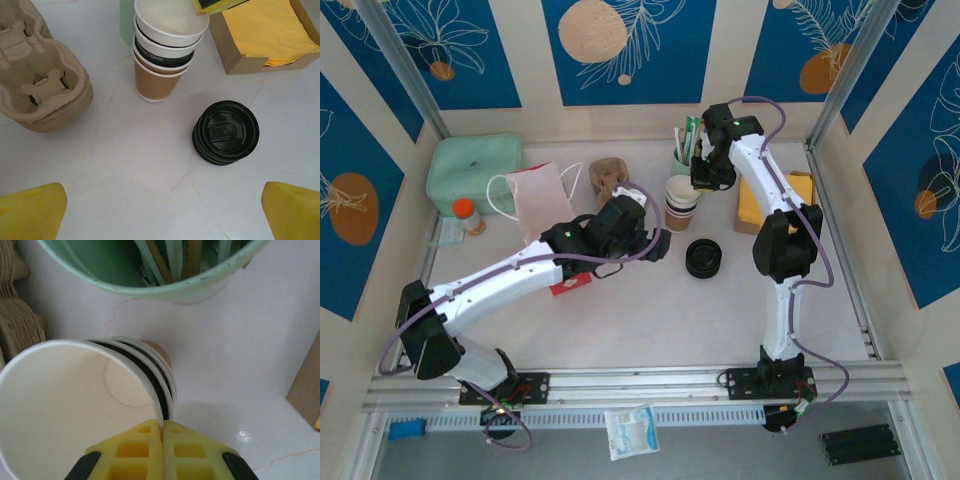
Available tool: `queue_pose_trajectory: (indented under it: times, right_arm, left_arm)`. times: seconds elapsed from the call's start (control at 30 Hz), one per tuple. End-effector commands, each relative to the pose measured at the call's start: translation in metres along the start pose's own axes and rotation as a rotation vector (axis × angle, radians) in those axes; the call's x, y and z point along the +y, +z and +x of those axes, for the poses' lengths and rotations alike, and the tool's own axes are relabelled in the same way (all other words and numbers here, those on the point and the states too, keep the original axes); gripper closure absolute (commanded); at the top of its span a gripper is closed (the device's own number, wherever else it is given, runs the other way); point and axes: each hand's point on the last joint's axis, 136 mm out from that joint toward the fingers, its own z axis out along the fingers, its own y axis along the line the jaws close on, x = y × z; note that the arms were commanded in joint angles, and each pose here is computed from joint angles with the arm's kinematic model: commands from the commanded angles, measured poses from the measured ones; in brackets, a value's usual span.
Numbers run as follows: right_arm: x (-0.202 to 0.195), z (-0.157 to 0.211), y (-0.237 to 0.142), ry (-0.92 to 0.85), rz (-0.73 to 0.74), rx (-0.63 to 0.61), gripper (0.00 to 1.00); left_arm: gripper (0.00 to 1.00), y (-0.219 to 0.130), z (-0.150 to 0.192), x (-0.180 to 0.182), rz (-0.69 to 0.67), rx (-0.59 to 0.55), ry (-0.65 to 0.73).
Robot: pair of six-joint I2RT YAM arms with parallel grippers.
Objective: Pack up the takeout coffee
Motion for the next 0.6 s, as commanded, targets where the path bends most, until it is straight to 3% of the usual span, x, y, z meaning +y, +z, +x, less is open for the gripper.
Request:
queue_pose_trajectory:
  times: [0.0, 0.57]
  right_arm:
    - [0.005, 0.002, -0.010, -0.018, -0.013, 0.003, 1.00]
    - [0.012, -0.006, -0.070, -0.011, -0.101, -0.138, 1.00]
  left_arm:
    - [0.01, 0.005, 0.002, 0.001, 0.008, 0.005, 0.004]
    - [0.01, 0.002, 0.000, 0.003, 0.000, -0.003, -0.010]
